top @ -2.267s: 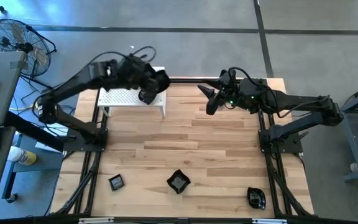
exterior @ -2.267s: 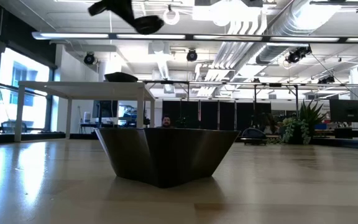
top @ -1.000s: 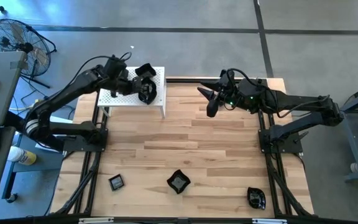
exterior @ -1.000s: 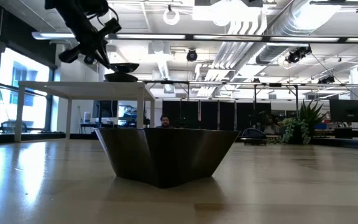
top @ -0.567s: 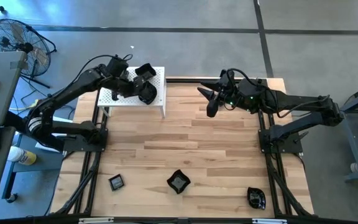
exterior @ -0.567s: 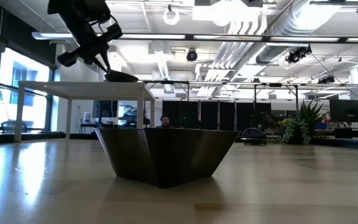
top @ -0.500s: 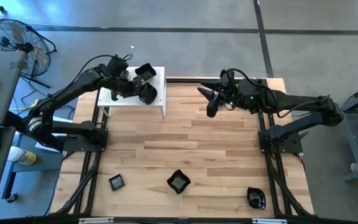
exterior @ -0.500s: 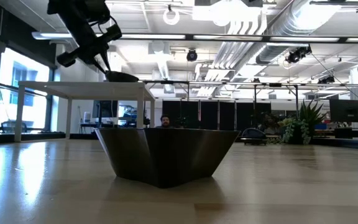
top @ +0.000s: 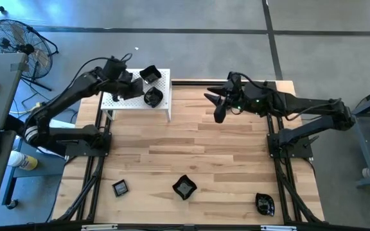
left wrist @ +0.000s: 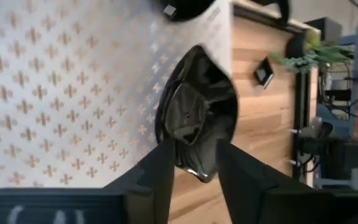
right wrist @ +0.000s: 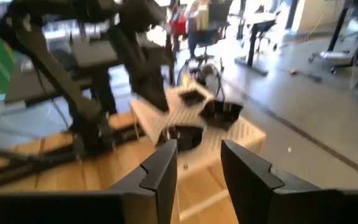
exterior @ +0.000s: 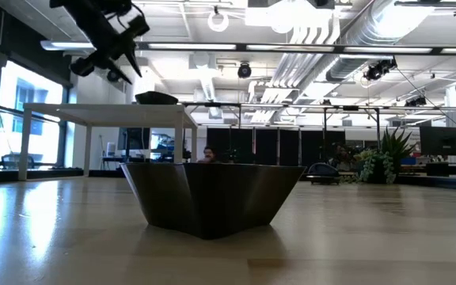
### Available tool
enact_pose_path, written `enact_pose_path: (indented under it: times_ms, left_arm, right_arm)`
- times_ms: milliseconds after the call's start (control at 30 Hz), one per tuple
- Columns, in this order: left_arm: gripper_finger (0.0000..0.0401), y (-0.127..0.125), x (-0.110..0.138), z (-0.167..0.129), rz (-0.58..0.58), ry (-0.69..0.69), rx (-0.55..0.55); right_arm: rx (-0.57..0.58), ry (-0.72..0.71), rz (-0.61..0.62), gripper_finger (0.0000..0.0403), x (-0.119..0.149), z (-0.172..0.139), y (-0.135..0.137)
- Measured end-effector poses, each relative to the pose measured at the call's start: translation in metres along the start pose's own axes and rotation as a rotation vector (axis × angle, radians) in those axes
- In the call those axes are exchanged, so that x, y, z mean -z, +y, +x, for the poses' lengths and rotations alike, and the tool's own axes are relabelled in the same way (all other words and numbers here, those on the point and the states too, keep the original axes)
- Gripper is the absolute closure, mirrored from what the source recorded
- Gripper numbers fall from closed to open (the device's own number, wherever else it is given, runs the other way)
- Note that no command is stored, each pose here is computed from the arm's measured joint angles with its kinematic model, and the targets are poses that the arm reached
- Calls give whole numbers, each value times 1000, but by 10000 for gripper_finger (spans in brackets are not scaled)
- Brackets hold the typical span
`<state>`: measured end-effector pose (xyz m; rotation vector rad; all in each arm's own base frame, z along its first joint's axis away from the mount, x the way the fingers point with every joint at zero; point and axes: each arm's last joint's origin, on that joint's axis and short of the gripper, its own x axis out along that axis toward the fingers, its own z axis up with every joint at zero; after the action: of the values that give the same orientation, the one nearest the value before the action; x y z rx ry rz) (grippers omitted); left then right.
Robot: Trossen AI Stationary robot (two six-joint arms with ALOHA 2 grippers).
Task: Pick & Place Mini shaped plates
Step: Stack the black square plate on top of the other black square plates on the shelf
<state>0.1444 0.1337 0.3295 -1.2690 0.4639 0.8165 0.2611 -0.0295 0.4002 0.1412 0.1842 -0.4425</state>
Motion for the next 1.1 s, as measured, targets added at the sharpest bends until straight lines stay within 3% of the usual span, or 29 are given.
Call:
enact_pose_path:
  times_ms: [200, 300, 467, 633, 767, 933, 1100]
  left_arm:
    - [385, -14, 18, -29, 236, -191, 87]
    - [388, -26, 31, -36, 362, -293, 153]
    - [395, -36, 59, -16, 519, -348, 222]
    - [397, -39, 87, 5, 617, -355, 399]
    - [400, -39, 103, 13, 634, -376, 481]
    - [400, -40, 113, 13, 681, -380, 489]
    - [401, -41, 118, 12, 695, -366, 501]
  right_arm:
    - [-31, 220, 54, 359, 16, 3, -25]
    - [-14, 325, 86, 396, 29, 9, -43]
    - [-11, 503, 259, 381, 76, 22, -93]
    - [143, 620, 357, 371, 124, 18, -151]
    - [230, 676, 433, 335, 150, 16, -193]
    - [267, 779, 538, 282, 189, 24, -222]
    - [364, 807, 537, 255, 211, 30, -237]
